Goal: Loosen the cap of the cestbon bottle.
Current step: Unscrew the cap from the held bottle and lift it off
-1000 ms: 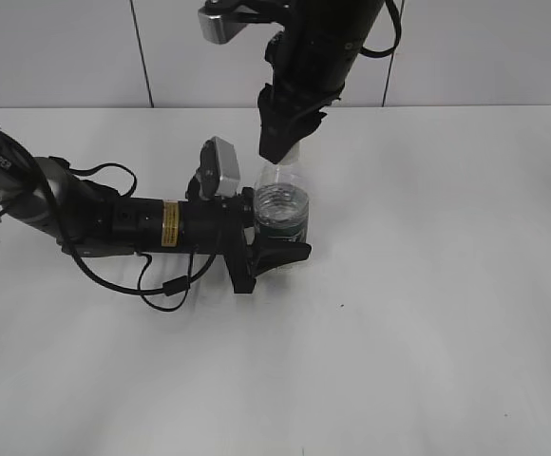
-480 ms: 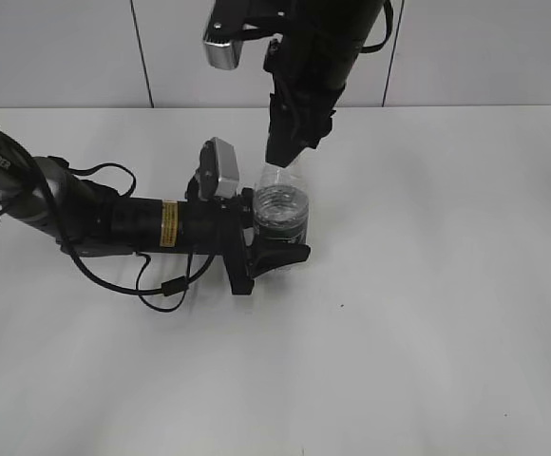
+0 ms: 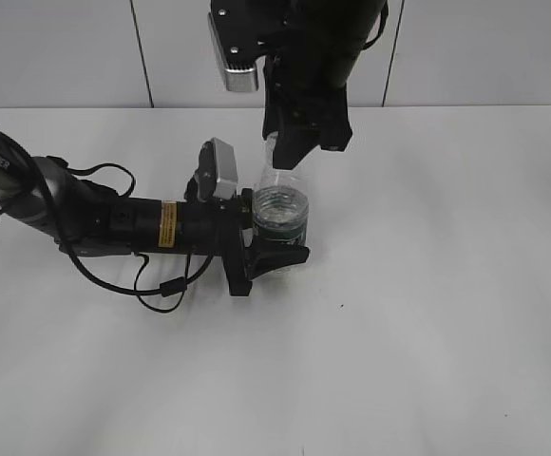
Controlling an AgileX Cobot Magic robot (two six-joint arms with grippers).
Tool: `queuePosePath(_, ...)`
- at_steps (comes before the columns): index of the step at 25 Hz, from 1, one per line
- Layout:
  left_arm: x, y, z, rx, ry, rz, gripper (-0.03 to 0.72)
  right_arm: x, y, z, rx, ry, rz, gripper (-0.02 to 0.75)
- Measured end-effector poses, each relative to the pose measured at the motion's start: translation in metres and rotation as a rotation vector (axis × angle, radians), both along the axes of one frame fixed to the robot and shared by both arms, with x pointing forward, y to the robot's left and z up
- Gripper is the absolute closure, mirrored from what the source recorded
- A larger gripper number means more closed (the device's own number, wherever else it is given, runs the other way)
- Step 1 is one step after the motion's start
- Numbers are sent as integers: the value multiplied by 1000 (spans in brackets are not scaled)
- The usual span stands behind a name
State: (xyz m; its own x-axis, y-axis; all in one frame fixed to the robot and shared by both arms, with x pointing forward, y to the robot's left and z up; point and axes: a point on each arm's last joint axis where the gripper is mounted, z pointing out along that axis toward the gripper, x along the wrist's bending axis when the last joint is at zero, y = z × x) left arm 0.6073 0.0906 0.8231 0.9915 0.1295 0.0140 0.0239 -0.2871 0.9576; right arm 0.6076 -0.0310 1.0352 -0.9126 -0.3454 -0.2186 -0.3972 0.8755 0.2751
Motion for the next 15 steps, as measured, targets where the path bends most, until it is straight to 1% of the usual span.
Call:
queuePosePath(9, 0, 0, 0, -1, -7, -8, 284, -1, 0, 0, -30, -90, 284, 435)
queuePosePath(12, 0, 0, 0, -3, -7, -9, 284, -1, 0, 0, -35, -103, 323, 435)
queuePosePath(15, -1, 0, 0, -4, -7, -10, 284, -1, 0, 0, -34, -101, 318, 435)
